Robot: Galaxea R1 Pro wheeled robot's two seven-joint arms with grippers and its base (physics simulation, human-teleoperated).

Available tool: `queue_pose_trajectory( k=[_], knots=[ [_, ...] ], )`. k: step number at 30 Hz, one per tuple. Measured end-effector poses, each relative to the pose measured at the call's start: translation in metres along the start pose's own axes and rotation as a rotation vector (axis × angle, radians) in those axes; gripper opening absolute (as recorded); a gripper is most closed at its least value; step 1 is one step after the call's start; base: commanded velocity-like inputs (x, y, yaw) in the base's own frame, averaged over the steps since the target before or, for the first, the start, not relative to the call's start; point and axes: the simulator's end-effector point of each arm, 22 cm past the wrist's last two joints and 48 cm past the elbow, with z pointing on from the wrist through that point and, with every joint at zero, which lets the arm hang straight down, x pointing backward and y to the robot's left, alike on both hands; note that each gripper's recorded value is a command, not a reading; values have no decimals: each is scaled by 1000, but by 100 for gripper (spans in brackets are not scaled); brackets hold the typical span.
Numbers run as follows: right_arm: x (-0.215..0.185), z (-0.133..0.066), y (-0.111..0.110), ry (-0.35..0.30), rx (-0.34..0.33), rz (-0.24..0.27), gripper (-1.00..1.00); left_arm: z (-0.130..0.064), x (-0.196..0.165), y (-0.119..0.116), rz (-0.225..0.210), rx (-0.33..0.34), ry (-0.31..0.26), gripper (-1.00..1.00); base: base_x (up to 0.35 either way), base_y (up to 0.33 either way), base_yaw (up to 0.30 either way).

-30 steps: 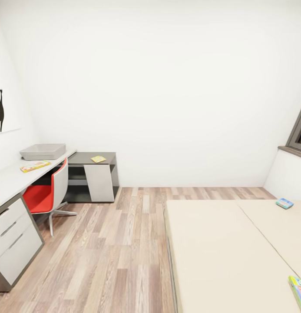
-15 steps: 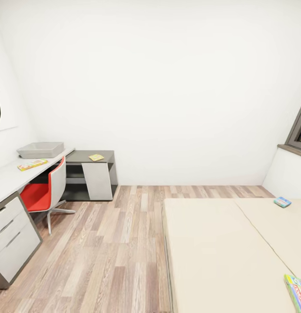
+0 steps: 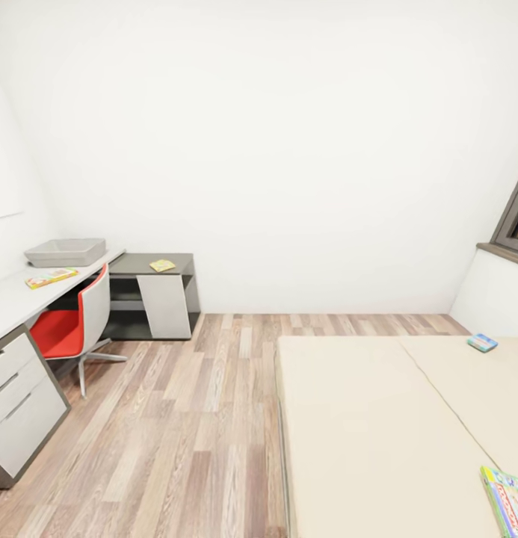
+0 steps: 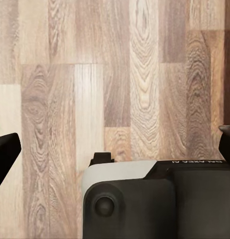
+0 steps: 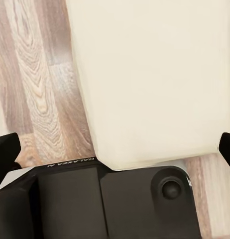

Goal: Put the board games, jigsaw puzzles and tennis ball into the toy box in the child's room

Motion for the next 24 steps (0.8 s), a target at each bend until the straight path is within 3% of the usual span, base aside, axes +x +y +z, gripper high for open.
queue_pose_trajectory(
  k=[24],
  knots=[
    [9, 2, -1, 21, 3, 1, 100, 2, 9, 0, 0, 0, 21, 100, 0, -82, 0]
  ],
)
